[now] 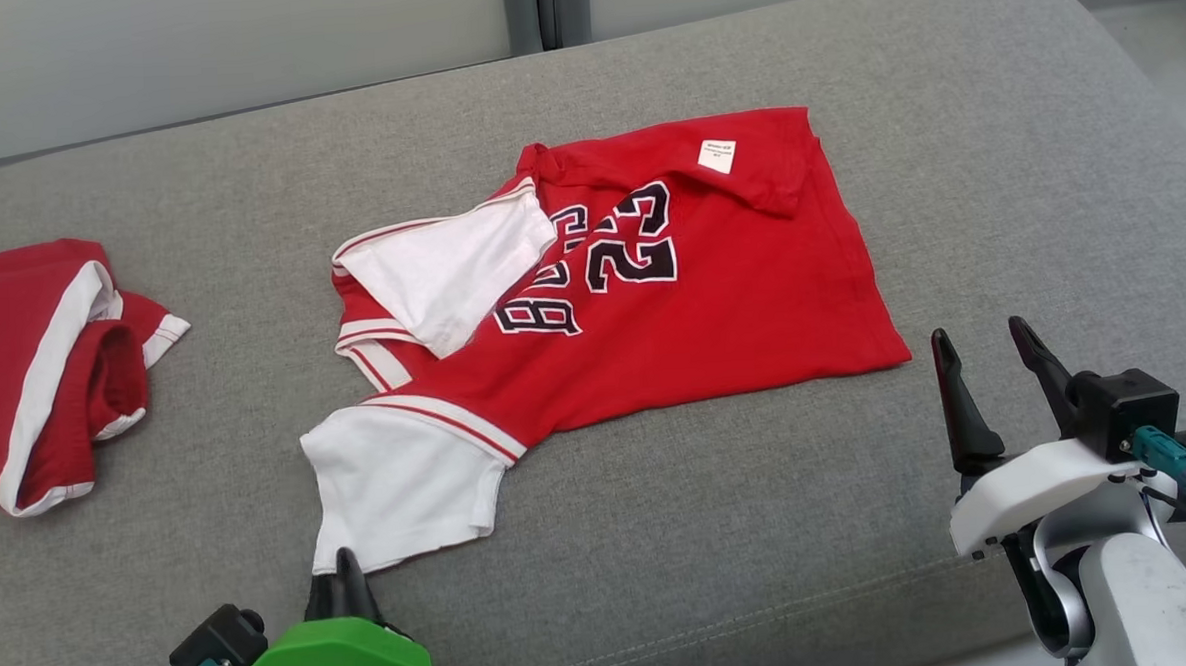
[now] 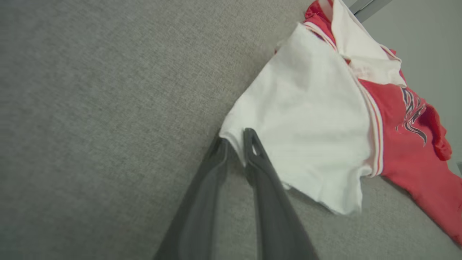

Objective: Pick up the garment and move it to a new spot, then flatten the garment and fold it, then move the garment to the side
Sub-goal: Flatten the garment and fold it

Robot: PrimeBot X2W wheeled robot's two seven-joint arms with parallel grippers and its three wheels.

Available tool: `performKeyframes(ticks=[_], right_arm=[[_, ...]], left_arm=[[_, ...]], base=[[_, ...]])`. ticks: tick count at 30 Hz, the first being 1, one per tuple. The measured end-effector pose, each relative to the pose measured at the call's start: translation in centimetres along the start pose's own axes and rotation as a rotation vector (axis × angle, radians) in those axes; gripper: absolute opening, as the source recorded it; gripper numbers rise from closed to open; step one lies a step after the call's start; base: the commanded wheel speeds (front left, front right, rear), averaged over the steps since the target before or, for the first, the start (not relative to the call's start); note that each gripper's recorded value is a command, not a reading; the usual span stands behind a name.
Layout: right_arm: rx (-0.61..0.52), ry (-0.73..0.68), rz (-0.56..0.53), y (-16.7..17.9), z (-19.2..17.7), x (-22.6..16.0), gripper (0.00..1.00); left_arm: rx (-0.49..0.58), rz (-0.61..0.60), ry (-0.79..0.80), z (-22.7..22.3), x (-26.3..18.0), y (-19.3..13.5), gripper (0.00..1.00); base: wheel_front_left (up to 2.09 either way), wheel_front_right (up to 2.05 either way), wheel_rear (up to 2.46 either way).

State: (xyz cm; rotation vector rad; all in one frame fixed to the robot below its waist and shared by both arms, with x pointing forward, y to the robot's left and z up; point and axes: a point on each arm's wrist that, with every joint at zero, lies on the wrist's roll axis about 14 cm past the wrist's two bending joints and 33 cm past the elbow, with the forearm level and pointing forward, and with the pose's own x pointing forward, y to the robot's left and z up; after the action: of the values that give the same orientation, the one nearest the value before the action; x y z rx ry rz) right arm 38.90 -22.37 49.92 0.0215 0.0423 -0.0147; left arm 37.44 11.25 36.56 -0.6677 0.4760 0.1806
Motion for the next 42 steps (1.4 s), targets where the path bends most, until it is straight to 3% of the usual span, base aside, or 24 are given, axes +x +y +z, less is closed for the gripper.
performKeyframes(ticks=[9,17,27,42], right_arm=[[0.006,-0.014,-0.027,-0.6,0.3,-1.1,1.00],[-0.004,-0.064,-0.041,-1.0,2.0,-2.3,1.00],[-0.005,-0.125,-0.034,-0.4,4.2,-4.2,1.00],[-0.018,-0.159,0.029,2.0,5.3,-5.8,1.00]], left_arm=[[0.193,-0.037,-0.078,1.5,-1.9,0.3,1.00],[0.367,-0.148,-0.233,5.6,-4.1,-2.0,1.00],[0.444,-0.303,-0.324,8.3,-7.7,-6.5,1.00],[0.458,-0.267,-0.395,9.7,-10.5,-5.3,1.00]], base=[[0.00,0.00,0.00],[0.00,0.00,0.00],[0.00,0.00,0.00],[0.00,0.00,0.00]])
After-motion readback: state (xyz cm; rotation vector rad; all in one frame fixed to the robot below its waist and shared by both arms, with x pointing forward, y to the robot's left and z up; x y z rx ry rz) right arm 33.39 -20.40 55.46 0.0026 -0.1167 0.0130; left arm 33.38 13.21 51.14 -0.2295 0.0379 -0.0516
